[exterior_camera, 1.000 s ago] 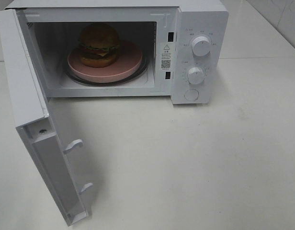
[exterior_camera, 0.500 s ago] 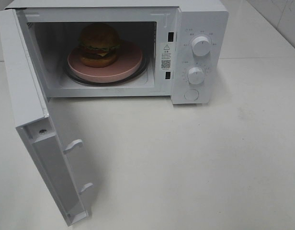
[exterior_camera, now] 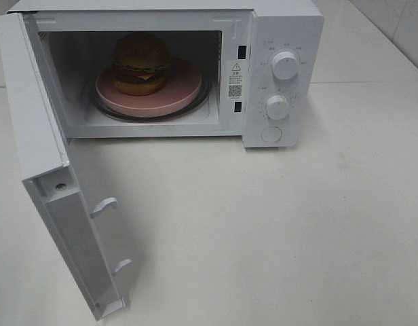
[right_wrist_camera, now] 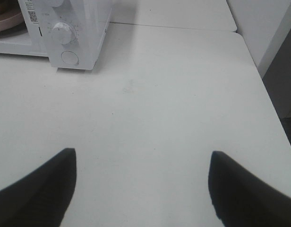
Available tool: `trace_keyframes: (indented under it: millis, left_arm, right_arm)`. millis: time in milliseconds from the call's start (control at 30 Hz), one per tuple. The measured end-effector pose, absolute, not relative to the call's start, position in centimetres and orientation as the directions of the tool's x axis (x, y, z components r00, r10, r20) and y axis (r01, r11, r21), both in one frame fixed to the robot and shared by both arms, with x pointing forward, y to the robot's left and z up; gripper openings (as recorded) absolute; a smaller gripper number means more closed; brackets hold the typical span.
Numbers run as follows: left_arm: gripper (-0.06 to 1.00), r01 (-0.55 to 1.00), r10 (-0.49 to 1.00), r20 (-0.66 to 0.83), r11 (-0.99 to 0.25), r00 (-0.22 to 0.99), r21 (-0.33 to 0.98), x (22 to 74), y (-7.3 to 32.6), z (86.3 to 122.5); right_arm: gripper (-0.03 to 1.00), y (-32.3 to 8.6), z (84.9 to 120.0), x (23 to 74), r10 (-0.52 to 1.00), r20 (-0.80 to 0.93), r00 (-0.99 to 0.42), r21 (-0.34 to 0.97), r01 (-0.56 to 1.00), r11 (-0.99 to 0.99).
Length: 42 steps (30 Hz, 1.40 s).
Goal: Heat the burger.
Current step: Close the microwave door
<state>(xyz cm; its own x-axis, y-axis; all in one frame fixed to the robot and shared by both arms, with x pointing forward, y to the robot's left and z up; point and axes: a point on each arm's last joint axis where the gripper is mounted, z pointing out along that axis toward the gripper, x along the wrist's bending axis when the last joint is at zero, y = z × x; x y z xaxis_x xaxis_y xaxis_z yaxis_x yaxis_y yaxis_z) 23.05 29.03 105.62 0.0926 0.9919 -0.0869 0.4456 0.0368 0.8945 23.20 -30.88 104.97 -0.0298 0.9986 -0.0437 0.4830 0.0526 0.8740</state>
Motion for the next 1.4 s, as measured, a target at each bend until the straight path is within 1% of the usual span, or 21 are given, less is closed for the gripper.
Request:
trace_keyframes:
  millis: [867,933,967,1000,1033,1067,1100,1133,1167,1200,1233,1267,1300,1333,1367,1400]
  left_arm:
    - [0.97,0.446,0.992,-0.088,0.037,0.093,0.894,23.0,29.0,105.6]
    - [0.93,0.434,0.992,-0.088,0.038,0.094,0.9,23.0,29.0,105.9]
    - [0.93,0.434,0.992,-0.088,0.038,0.094,0.9,23.0,29.0,105.9]
    - [0.89,0.412,0.992,-0.085,0.039,0.093,0.91,22.9,29.0,106.2]
    - [0.89,0.412,0.992,-0.085,0.039,0.093,0.91,22.9,29.0,106.2]
    - [0.82,0.401,0.992,-0.085,0.041,0.093,0.915,23.1,29.1,106.4]
    - [0.77,0.405,0.992,-0.086,0.041,0.092,0.913,23.2,29.1,106.5]
    - [0.77,0.405,0.992,-0.086,0.041,0.092,0.913,23.2,29.1,106.5]
    - [0.69,0.432,0.992,-0.089,0.042,0.089,0.901,23.7,29.1,106.5]
    - [0.69,0.432,0.992,-0.089,0.042,0.089,0.901,23.7,29.1,106.5]
    - [0.59,0.469,0.992,-0.092,0.042,0.085,0.882,24.4,29.1,106.6]
    - [0.53,0.488,0.992,-0.093,0.041,0.083,0.872,24.8,29.1,106.5]
    - [0.53,0.488,0.992,-0.093,0.041,0.083,0.872,24.8,29.1,106.5]
    - [0.4,0.517,0.992,-0.097,0.043,0.078,0.855,25.6,29.1,106.6]
    - [0.33,0.53,0.992,-0.1,0.046,0.073,0.847,26.4,29.1,106.7]
    - [0.33,0.53,0.992,-0.1,0.046,0.073,0.847,26.4,29.1,106.7]
  right_arm:
    - [0.75,-30.9,105.0,23.2,0.999,-0.044,-0.03,0.874,0.483,0.053]
    - [0.75,-30.9,105.0,23.2,0.999,-0.044,-0.03,0.874,0.483,0.053]
    - [0.75,-30.9,105.0,23.2,0.999,-0.044,-0.03,0.874,0.483,0.053]
    - [0.75,-30.9,105.0,23.2,0.999,-0.044,-0.03,0.874,0.483,0.053]
    - [0.75,-30.9,105.0,23.2,0.999,-0.044,-0.03,0.874,0.483,0.053]
    - [0.75,-30.9,105.0,23.2,0.999,-0.044,-0.03,0.874,0.483,0.053]
    - [0.75,-30.9,105.0,23.2,0.999,-0.044,-0.03,0.874,0.483,0.053]
    - [0.75,-30.9,105.0,23.2,0.999,-0.044,-0.03,0.874,0.483,0.053]
    - [0.75,-30.9,105.0,23.2,0.999,-0.044,-0.03,0.874,0.483,0.053]
    - [0.75,-30.9,105.0,23.2,0.999,-0.044,-0.03,0.874,0.483,0.053]
    - [0.75,-30.9,105.0,23.2,0.999,-0.044,-0.03,0.874,0.483,0.053]
    - [0.75,-30.9,105.0,23.2,0.999,-0.044,-0.03,0.874,0.483,0.053]
    - [0.75,-30.9,105.0,23.2,0.999,-0.044,-0.03,0.874,0.483,0.053]
    - [0.75,-30.9,105.0,23.2,0.999,-0.044,-0.03,0.874,0.483,0.053]
    - [0.75,-30.9,105.0,23.2,0.999,-0.044,-0.03,0.874,0.483,0.053]
    - [0.75,-30.9,105.0,23.2,0.999,-0.044,-0.03,0.874,0.483,0.053]
